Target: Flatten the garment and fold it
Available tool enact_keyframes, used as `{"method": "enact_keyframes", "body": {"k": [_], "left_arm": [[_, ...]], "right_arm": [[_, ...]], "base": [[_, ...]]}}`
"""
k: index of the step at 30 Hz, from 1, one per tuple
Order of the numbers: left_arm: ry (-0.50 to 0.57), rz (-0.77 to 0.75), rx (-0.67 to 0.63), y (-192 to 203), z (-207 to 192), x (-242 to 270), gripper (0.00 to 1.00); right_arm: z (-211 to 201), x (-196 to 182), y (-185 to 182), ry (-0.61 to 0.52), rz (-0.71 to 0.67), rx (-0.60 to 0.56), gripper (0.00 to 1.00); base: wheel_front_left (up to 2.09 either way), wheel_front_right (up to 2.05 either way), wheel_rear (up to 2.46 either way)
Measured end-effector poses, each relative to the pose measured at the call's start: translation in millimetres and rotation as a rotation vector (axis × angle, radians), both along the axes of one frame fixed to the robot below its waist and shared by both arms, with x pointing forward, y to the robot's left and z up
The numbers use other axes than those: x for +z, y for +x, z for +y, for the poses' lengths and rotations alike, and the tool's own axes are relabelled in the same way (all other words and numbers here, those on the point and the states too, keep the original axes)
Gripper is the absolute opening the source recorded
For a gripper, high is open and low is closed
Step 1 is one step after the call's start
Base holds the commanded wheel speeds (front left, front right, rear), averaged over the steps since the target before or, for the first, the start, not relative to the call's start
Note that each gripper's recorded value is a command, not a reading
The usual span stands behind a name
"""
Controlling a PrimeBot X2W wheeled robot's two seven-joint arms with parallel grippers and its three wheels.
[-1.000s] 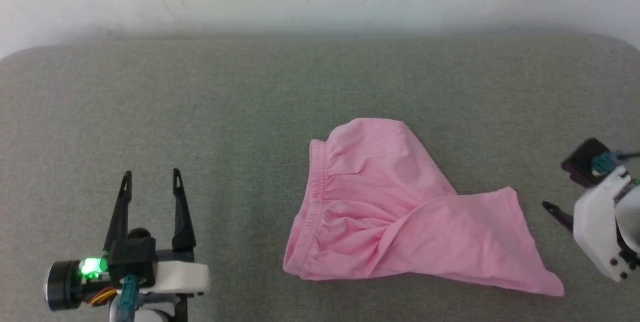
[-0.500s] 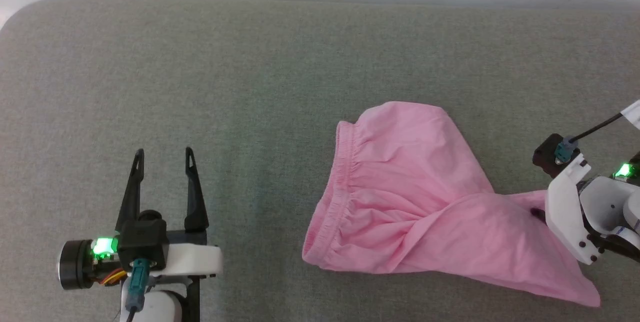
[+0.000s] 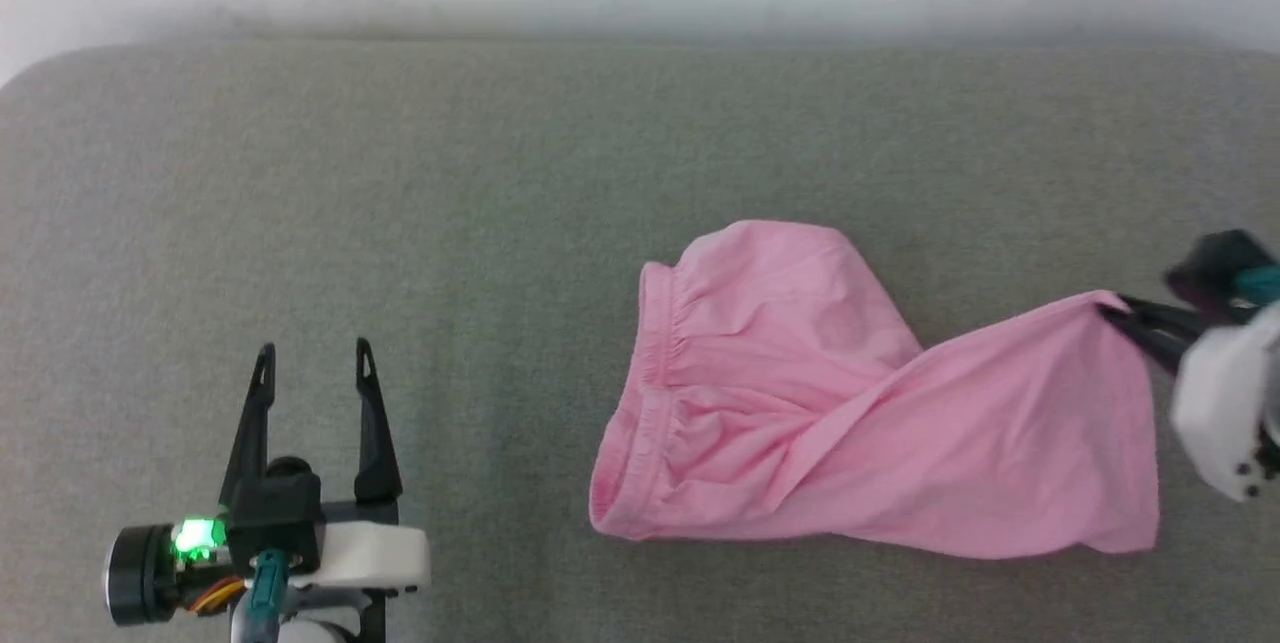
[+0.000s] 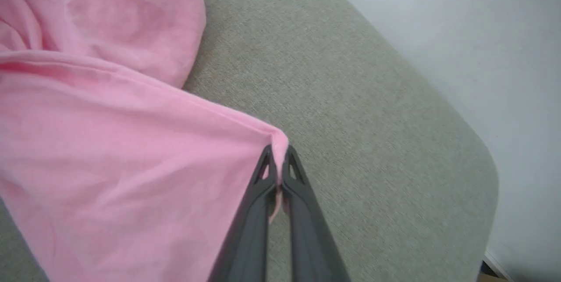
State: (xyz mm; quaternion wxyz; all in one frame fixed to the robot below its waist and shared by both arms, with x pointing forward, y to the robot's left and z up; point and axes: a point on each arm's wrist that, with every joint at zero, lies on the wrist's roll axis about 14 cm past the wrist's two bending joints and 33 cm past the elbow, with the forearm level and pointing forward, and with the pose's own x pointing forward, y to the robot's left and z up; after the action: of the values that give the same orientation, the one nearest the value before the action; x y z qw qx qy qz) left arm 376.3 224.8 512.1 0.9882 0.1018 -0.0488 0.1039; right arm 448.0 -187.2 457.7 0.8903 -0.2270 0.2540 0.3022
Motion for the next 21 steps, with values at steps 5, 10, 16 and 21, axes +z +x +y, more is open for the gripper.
{"method": "enact_keyframes", "body": {"k": [5, 10, 16, 21], "left_arm": [[-0.014, -0.009, -0.038, -2.1, -12.6, 2.5, 1.0], [-0.021, -0.035, -0.088, 4.4, -28.2, 10.2, 1.0], [-0.025, -0.046, -0.116, 7.3, -37.1, 13.5, 1.0], [-0.02, -0.046, -0.126, 6.2, -37.6, 14.2, 1.0]], "right_arm": [[-45.5, 13.4, -38.5, 0.039, -0.031, -0.112, 0.0], [-92.3, -34.8, -112.8, -0.018, 0.111, -0.25, 0.0], [-82.6, -101.4, -204.8, 0.041, 0.344, -0.378, 0.0], [-81.1, -91.7, -190.0, 0.108, 0.239, -0.443, 1.0]], "base": [[0.0, 0.0, 0.0], [0.0, 0.0, 0.0], [0.0, 0.0, 0.0], [0.0, 0.0, 0.0]]}}
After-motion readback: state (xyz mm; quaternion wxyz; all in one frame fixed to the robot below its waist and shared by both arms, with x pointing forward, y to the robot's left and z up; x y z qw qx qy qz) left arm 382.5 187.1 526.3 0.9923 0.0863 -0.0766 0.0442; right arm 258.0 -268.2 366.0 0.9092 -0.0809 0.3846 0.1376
